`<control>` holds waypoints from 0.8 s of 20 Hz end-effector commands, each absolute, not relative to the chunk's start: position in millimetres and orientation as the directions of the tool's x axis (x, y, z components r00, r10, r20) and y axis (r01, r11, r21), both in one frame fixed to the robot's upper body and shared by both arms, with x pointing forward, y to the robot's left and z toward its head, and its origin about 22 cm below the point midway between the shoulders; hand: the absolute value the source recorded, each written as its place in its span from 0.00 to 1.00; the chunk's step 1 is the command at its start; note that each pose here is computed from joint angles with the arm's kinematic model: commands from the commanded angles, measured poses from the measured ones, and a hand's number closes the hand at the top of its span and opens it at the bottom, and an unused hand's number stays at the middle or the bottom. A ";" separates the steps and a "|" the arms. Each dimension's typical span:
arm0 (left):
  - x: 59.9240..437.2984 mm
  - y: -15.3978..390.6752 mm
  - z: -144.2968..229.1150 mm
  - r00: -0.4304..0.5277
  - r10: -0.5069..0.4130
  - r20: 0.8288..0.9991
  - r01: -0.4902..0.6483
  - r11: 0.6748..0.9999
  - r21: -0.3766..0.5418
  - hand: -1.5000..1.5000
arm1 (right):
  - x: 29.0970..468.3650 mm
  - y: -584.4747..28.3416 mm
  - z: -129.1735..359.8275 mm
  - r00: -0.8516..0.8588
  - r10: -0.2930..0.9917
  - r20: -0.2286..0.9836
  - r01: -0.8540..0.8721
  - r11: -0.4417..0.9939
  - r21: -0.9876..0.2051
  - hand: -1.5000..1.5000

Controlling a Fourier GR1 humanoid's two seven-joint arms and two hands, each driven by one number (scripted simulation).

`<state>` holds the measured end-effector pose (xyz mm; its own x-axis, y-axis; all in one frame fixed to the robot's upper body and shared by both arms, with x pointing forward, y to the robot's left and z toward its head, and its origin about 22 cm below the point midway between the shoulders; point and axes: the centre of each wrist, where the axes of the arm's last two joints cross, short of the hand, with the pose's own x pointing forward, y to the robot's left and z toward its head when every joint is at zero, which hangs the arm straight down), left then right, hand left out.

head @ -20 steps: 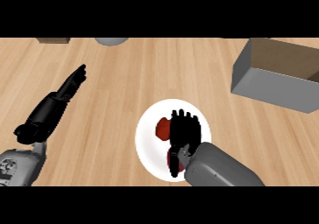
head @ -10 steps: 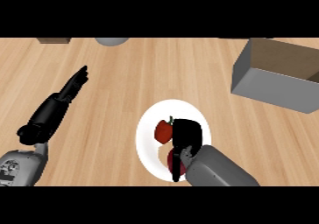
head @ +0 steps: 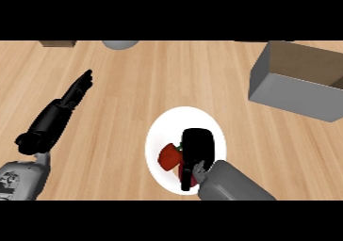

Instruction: Pick the pear from the plate and place it in the cardboard box

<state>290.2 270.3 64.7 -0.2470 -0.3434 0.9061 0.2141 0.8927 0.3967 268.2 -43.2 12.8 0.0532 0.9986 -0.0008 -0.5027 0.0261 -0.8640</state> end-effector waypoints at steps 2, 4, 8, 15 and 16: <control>289.8 275.2 59.2 -0.257 -0.342 0.904 0.210 0.893 0.398 0.50 | 255.0 -64.1 10.2 -0.254 0.967 0.030 -0.438 -0.087 -0.895 1.00; 293.8 270.8 63.8 -0.244 -0.356 0.902 0.213 0.888 0.408 0.50 | 239.6 -58.1 28.1 -0.505 0.853 0.136 -0.410 -0.098 -0.907 1.00; 300.7 267.2 71.9 -0.263 -0.338 0.904 0.210 0.894 0.396 0.50 | 229.2 -70.5 43.6 -0.772 0.601 0.207 -0.300 -0.058 -0.952 1.00; 291.0 275.4 54.5 -0.229 -0.348 0.909 0.199 0.898 0.393 0.50 | 241.4 -156.8 90.6 -0.889 0.455 0.059 -0.023 0.084 -0.996 1.00; 289.0 278.5 56.3 -0.252 -0.351 0.902 0.185 0.897 0.401 0.50 | 234.3 -165.3 108.3 -0.886 0.459 0.063 -0.013 0.110 -0.994 1.00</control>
